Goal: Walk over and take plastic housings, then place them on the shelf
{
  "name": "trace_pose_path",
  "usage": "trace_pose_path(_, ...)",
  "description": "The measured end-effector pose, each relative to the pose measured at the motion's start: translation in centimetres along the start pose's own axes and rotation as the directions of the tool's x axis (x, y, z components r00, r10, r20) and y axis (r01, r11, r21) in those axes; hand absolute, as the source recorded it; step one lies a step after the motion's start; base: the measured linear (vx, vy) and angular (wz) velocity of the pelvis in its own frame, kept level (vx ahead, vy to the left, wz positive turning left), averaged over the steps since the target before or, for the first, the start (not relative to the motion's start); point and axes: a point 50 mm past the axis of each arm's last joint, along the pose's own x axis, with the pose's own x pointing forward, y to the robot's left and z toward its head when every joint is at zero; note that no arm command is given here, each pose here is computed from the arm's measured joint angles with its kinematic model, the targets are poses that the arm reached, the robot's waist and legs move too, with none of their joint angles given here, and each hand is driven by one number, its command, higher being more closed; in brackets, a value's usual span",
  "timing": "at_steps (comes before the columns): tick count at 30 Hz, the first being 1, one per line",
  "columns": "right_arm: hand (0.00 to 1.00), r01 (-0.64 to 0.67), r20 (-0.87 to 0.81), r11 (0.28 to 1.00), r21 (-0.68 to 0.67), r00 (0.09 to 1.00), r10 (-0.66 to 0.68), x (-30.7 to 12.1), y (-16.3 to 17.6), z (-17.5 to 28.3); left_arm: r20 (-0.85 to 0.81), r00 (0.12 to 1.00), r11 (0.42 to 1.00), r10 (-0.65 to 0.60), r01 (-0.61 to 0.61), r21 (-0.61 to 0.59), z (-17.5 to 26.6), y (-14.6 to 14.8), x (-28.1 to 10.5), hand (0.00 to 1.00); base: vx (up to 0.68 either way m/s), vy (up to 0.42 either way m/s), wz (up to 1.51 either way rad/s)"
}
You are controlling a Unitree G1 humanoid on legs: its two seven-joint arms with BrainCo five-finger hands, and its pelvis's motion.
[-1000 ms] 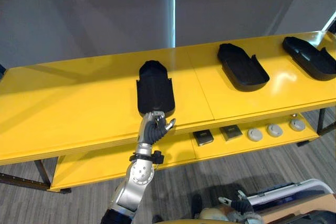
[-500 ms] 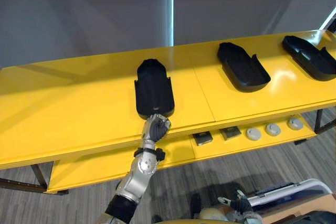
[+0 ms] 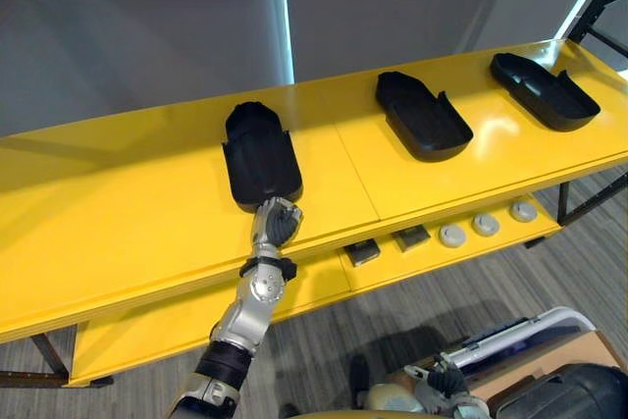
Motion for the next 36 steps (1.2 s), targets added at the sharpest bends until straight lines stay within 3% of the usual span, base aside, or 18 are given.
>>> trace_pose_path(5, 0.0, 0.002, -0.002, 1.0, 0.001, 1.0, -0.002, 0.0, 0.0, 0.0, 0.085, 0.996, 0.996, 0.038, -0.03, -0.083, 2.2, 0.9, 0.0, 1.0, -0.01, 0.008, 0.12)
trace_pose_path(9, 0.0, 0.011, -0.007, 1.0, -0.006, 1.0, -0.011, 0.0, -0.4, -0.1, 0.321, 0.929, 0.966, 0.182, -0.109, -0.234, 7.1, 4.3, -1.1, 1.0, -0.03, 0.014, 0.19)
trace_pose_path(12, 0.0, 0.017, -0.022, 1.0, -0.014, 1.0, -0.018, 0.0, -0.8, -0.5, 0.404, 0.867, 0.931, 0.291, -0.159, -0.329, 9.1, 6.8, -1.8, 1.0, -0.04, 0.012, 0.2)
trace_pose_path(15, 0.0, 0.022, -0.041, 1.0, -0.02, 0.999, -0.023, 0.0, -1.0, -0.8, 0.379, 0.779, 0.833, 0.5, -0.313, -0.455, 8.5, 11.5, -3.3, 1.0, -0.05, 0.016, 0.22)
trace_pose_path(17, 0.0, 0.027, -0.057, 0.999, -0.025, 0.998, -0.029, 0.0, -1.3, -1.1, 0.242, 0.695, 0.687, 0.677, -0.479, -0.547, 5.9, 15.2, -4.7, 1.0, -0.03, 0.014, 0.29)
trace_pose_path(18, 0.0, 0.028, -0.062, 0.999, -0.025, 0.998, -0.03, 0.0, -1.3, -1.2, 0.194, 0.673, 0.644, 0.714, -0.522, -0.56, 4.9, 16.0, -5.2, 1.0, -0.02, 0.016, 0.29)
trace_pose_path(21, 0.0, 0.045, -0.078, 0.999, -0.024, 0.996, -0.047, 0.0, -1.7, -1.4, -0.059, 0.532, 0.434, 0.845, -0.746, -0.506, -0.6, 18.7, -8.2, 1.0, -0.01, 0.013, 0.12)
trace_pose_path(24, 0.0, 0.061, -0.067, 0.998, -0.016, 0.996, -0.062, 0.2, -1.7, -0.9, -0.313, 0.462, 0.359, 0.83, -0.871, -0.336, -6.8, 18.4, -11.0, 1.0, 0.01, 0.023, 0.17)
trace_pose_path(27, 0.0, 0.05, -0.033, 0.999, -0.016, 0.998, -0.051, 0.3, -1.3, 0.0, -0.581, 0.409, 0.396, 0.703, -0.905, -0.158, -12.8, 16.0, -14.2, 1.0, 0.01, 0.026, 0.07)
trace_pose_path(28, 0.0, 0.044, -0.017, 0.999, -0.012, 0.999, -0.044, 0.4, -1.0, 0.4, -0.662, 0.386, 0.427, 0.643, -0.898, -0.109, -14.6, 14.8, -15.4, 0.0, -0.01, 0.024, 0.03)
trace_pose_path(29, 0.0, 0.041, -0.013, 0.999, -0.01, 0.999, -0.041, 0.5, -0.9, 0.6, -0.688, 0.378, 0.441, 0.62, -0.892, -0.092, -15.2, 14.4, -15.9, 0.0, 0.0, 0.0, 0.0)
trace_pose_path(30, 0.0, 0.027, 0.004, 1.0, -0.006, 1.0, -0.027, 0.6, -0.4, 1.1, -0.817, 0.329, 0.542, 0.474, -0.84, -0.023, -17.9, 11.6, -18.5, 0.0, 0.0, 0.0, 0.0)
trace_pose_path(33, 0.0, 0.013, -0.002, 1.0, 0.001, 1.0, -0.013, 0.6, 0.1, 1.0, -0.948, 0.223, 0.669, 0.227, -0.743, -0.014, -20.5, 7.0, -22.8, 0.0, 0.0, 0.0, 0.0)
trace_pose_path(36, 0.0, 0.017, -0.005, 1.0, 0.001, 1.0, -0.017, 0.6, 0.0, 1.0, -0.982, 0.176, 0.75, 0.063, -0.658, -0.07, -20.8, 3.6, -25.2, 0.0, -0.02, 0.007, -0.07)
